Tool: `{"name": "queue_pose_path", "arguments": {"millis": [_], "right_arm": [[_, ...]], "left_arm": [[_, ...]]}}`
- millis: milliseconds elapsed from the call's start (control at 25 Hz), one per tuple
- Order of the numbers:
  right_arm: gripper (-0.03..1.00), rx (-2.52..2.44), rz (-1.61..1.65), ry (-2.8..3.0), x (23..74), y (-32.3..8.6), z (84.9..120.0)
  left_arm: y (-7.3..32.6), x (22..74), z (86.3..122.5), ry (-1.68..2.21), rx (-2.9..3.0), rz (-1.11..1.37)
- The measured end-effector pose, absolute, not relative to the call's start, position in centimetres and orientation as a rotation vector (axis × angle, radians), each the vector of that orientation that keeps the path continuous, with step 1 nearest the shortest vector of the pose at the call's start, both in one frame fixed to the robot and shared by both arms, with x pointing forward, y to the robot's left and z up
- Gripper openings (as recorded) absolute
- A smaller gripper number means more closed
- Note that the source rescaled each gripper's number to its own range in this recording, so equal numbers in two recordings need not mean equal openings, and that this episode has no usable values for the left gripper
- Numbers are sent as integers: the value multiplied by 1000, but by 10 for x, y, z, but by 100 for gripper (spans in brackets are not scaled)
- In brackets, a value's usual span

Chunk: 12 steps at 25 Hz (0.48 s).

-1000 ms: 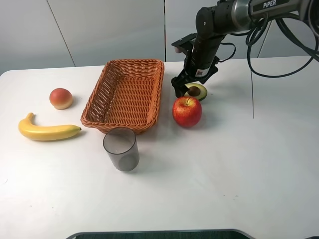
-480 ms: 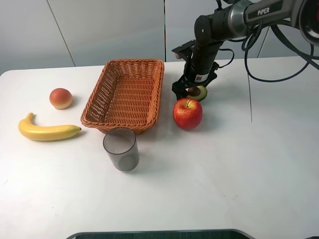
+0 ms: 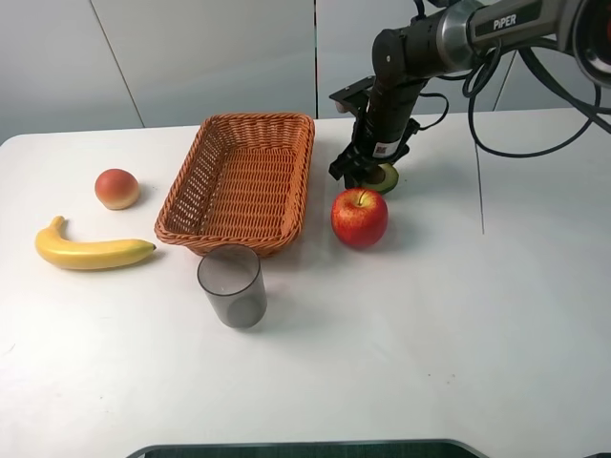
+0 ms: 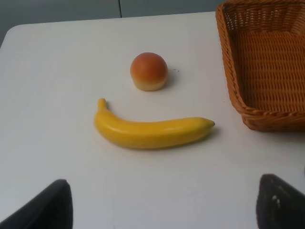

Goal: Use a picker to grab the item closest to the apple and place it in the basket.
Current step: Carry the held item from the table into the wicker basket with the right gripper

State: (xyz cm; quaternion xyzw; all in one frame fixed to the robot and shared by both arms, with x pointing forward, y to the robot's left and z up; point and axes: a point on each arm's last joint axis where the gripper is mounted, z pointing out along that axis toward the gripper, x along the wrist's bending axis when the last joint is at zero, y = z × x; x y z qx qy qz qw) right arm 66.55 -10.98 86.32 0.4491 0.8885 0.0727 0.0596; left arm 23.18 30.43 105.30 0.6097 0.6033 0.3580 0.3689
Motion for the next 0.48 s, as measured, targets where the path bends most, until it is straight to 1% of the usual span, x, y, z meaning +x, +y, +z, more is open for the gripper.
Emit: {"name": "queue_pose_path", "arguments": {"millis": [360, 480], "right_arm": [[4, 1359, 222, 2689, 666, -110, 863], [4, 1335, 228, 2674, 666, -111, 874]], "left_arm": [[304, 232, 1053, 1548, 1565, 919], [304, 232, 1053, 1548, 1565, 919]]}}
